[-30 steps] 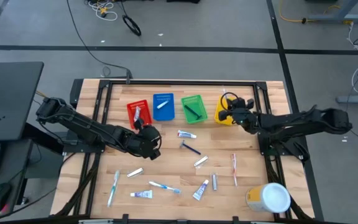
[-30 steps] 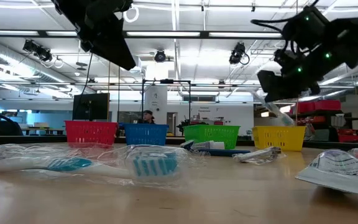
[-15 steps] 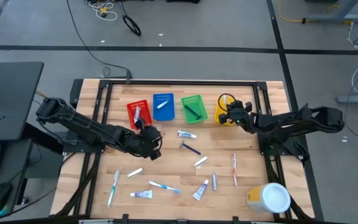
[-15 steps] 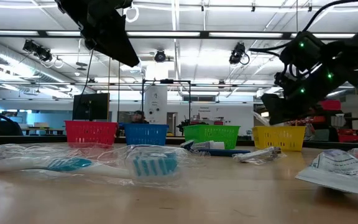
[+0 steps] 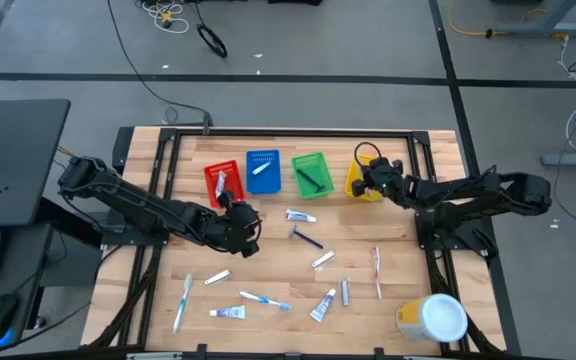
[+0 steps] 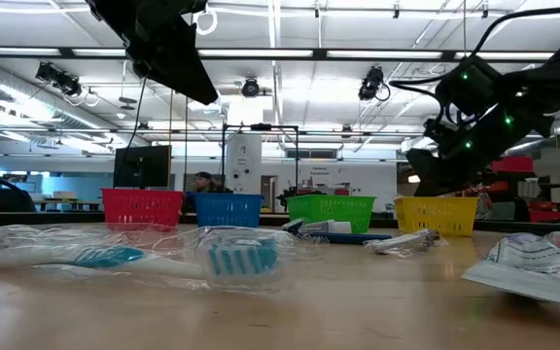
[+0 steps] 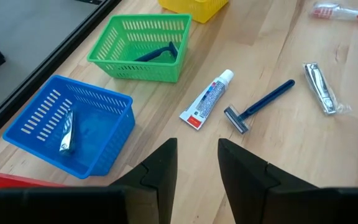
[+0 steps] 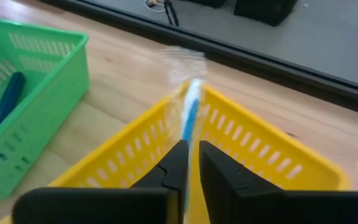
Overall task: Pick & Place Travel size toiletries
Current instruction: Put the blue toothbrush into the yellow bin, then put the toothpaste into the red bin
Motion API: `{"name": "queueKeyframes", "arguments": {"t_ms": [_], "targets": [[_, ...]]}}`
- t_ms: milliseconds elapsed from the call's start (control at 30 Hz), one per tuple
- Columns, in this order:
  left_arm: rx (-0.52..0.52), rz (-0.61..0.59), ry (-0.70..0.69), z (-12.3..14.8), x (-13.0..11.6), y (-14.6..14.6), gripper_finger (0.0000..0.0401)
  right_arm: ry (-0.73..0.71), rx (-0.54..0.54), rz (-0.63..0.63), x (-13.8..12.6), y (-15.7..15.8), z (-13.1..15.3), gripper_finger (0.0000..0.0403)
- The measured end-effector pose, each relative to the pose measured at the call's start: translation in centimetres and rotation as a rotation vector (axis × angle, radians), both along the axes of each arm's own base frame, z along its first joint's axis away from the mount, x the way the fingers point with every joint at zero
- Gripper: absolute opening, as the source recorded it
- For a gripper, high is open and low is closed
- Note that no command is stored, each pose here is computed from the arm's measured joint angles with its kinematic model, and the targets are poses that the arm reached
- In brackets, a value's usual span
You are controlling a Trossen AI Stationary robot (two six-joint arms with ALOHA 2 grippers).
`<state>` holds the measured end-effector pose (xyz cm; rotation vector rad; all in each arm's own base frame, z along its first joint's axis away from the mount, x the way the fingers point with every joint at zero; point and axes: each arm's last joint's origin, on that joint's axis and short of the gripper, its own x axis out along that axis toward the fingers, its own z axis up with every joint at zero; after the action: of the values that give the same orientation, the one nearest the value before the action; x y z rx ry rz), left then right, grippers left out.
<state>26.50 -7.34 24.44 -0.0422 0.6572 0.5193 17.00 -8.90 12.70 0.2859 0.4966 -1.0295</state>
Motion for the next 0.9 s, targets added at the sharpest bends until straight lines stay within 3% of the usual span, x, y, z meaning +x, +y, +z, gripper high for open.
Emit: {"name": "queueKeyframes", "arguments": {"t_ms": [333,600,767,900], "targets": [[-0.002,0.001,-0.001,0.0,0.0,0.0,0.0125,-0.060,-0.017,0.010,1.0,-0.7,1.4,0.0086],[-0.023,0.008,-0.008,0.0,0.0,0.0,0.0125,-0.148,-0.017,0.339,3.5,-0.5,4.2,0.0086],[-0.044,-0.003,-0.005,0.0,0.0,-0.1,0.0125,-0.241,-0.026,0.633,4.9,1.4,5.3,0.0086],[-0.066,-0.001,-0.008,-0.1,0.0,-0.1,0.0125,-0.264,-0.011,0.762,5.6,3.5,5.4,0.0086]]}}
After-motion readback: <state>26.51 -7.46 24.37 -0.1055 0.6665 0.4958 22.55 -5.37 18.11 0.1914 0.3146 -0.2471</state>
